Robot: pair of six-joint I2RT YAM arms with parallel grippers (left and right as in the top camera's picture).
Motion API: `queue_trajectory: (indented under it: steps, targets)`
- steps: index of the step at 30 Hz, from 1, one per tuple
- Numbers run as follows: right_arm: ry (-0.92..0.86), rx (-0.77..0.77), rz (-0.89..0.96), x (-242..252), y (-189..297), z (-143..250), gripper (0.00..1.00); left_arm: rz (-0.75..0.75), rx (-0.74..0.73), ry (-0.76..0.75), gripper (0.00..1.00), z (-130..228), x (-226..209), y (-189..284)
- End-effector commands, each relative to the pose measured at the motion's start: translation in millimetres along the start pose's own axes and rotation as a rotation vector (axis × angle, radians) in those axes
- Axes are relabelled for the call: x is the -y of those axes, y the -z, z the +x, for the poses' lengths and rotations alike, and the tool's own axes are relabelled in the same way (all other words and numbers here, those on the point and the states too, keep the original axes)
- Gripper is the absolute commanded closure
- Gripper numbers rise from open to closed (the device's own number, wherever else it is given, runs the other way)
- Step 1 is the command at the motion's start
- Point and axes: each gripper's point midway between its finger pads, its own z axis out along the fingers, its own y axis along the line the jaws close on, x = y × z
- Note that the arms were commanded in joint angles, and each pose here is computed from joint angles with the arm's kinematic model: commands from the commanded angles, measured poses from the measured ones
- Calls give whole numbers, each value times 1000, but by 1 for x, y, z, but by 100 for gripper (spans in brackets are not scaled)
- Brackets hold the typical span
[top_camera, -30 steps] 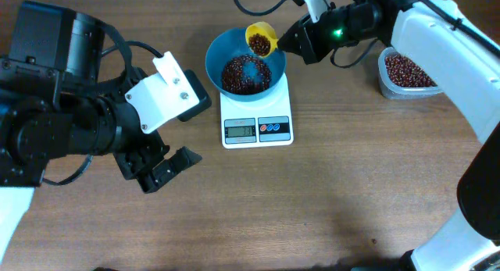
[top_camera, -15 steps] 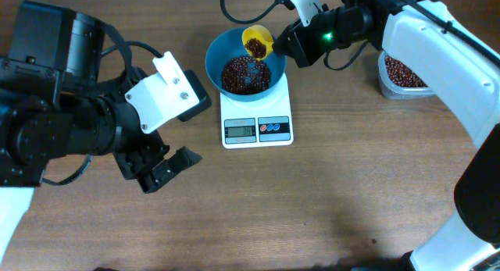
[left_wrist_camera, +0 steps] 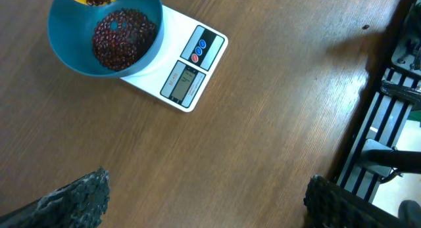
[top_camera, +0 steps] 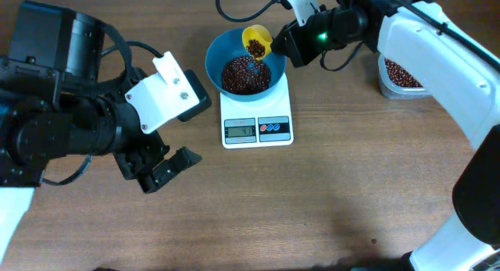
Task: Scoop item into bowl and weigh 50g on scale
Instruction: 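Hold the scoop tipped over the bowl with the right gripper, shaking out beans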
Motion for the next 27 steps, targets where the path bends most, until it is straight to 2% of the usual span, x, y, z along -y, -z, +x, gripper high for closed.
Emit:
queue_trajectory:
  steps: [1,10,14,23,25,27]
  targets:
    - [10,58,13,-12,13,-21,96,9,7,-7,1,0,1,0]
    - [26,19,105,-7,8,-17,96,9,7,-7,1,0,1,0]
    - [-22,69,66,-9,10,-27,96,10,7,-7,1,0,2,0]
    - [42,29,110,-14,4,-22,96,10,7,-7,1,0,2,0]
    - [34,-5,175,-3,4,-14,96,10,7,-7,1,0,2,0]
    - [49,36,138,-13,7,-25,96,10,7,-7,1,0,2,0]
